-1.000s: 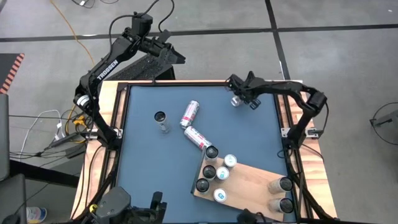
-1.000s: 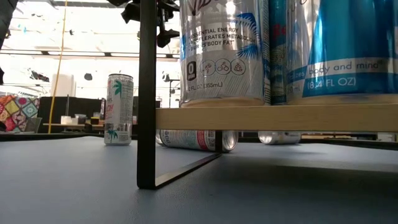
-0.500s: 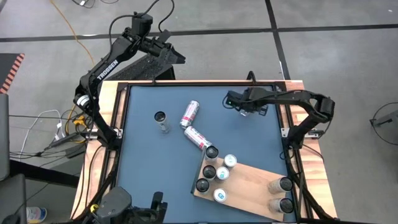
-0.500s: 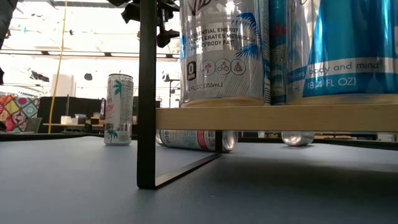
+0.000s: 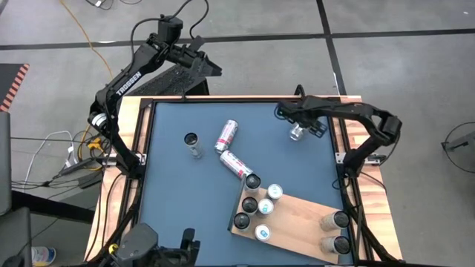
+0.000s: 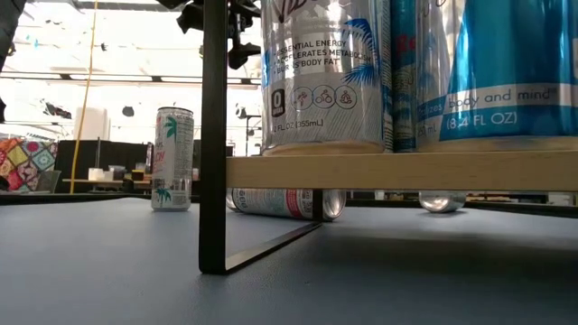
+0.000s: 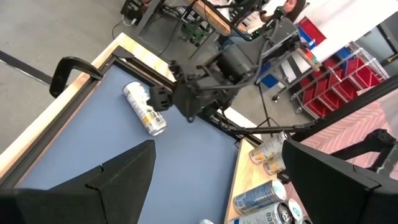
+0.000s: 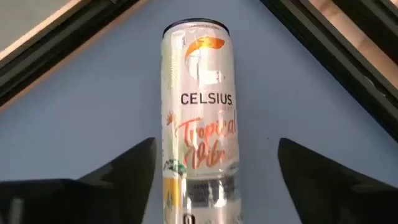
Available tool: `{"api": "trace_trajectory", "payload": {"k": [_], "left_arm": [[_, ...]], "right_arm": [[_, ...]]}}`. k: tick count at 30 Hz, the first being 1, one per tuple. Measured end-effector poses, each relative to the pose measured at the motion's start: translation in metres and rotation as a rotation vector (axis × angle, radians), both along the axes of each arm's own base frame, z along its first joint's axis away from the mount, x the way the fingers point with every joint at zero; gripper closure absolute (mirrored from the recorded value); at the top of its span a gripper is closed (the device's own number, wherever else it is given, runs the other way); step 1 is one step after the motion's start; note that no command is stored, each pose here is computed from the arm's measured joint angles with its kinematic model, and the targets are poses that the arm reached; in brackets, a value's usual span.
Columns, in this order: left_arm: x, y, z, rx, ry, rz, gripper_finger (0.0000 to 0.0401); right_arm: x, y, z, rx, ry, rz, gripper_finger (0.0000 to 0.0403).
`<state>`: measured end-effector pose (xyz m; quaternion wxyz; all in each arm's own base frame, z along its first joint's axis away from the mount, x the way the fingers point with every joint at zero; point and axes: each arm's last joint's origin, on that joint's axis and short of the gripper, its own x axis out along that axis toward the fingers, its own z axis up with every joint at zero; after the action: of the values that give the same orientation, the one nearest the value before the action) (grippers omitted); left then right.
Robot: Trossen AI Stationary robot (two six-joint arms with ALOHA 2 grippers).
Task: Place canned beverage on shelf
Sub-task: Put the white yellow soda can on the shelf
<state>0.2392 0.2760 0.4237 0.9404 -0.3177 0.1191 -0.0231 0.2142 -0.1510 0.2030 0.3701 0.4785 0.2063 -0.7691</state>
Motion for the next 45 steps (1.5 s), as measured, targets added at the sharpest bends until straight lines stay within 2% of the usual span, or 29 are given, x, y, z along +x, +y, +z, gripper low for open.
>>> {"api": "trace_trajectory", "payload": {"k": [5, 12, 15, 19, 21, 27, 30, 34, 38, 45], "left_arm": [[0.000, 0.000, 0.000, 0.007, -0.001, -0.002, 0.0065], [0.000, 0.000, 0.000, 0.007, -0.001, -0.003, 0.0065], [0.000, 0.000, 0.000, 0.007, 0.000, -0.002, 0.0065], [0.000, 0.000, 0.000, 0.006, 0.000, -0.002, 0.0065], [0.000, 0.000, 0.000, 0.007, 0.000, -0.002, 0.0065], [0.000, 0.000, 0.000, 0.021, -0.002, -0.004, 0.0065], [0.000, 0.000, 0.000, 0.022, -0.003, -0.004, 0.0065], [0.001, 0.000, 0.001, 0.029, -0.016, -0.019, 0.0065], [0.002, -0.001, 0.006, 0.021, -0.056, -0.062, 0.0065], [0.013, -0.011, 0.019, 0.006, -0.157, -0.221, 0.0065]], "right_arm": [[0.005, -0.011, -0.017, 0.033, 0.021, -0.014, 0.0064], [0.014, -0.024, -0.058, 0.248, 0.005, 0.034, 0.0082], [0.020, -0.024, -0.063, 0.265, 0.000, 0.064, 0.0108], [0.022, -0.021, -0.065, 0.264, 0.016, 0.079, 0.0178], [0.022, -0.020, -0.063, 0.256, 0.014, 0.097, 0.0189], [0.028, -0.007, -0.055, 0.146, 0.095, 0.206, 0.0189], [0.032, 0.002, -0.047, 0.030, 0.176, 0.269, 0.0189], [0.037, 0.020, -0.028, -0.183, 0.298, 0.390, 0.0189], [0.038, 0.038, 0.002, -0.344, 0.371, 0.526, 0.0189], [0.028, 0.063, 0.084, -0.593, 0.426, 0.706, 0.0189]]}}
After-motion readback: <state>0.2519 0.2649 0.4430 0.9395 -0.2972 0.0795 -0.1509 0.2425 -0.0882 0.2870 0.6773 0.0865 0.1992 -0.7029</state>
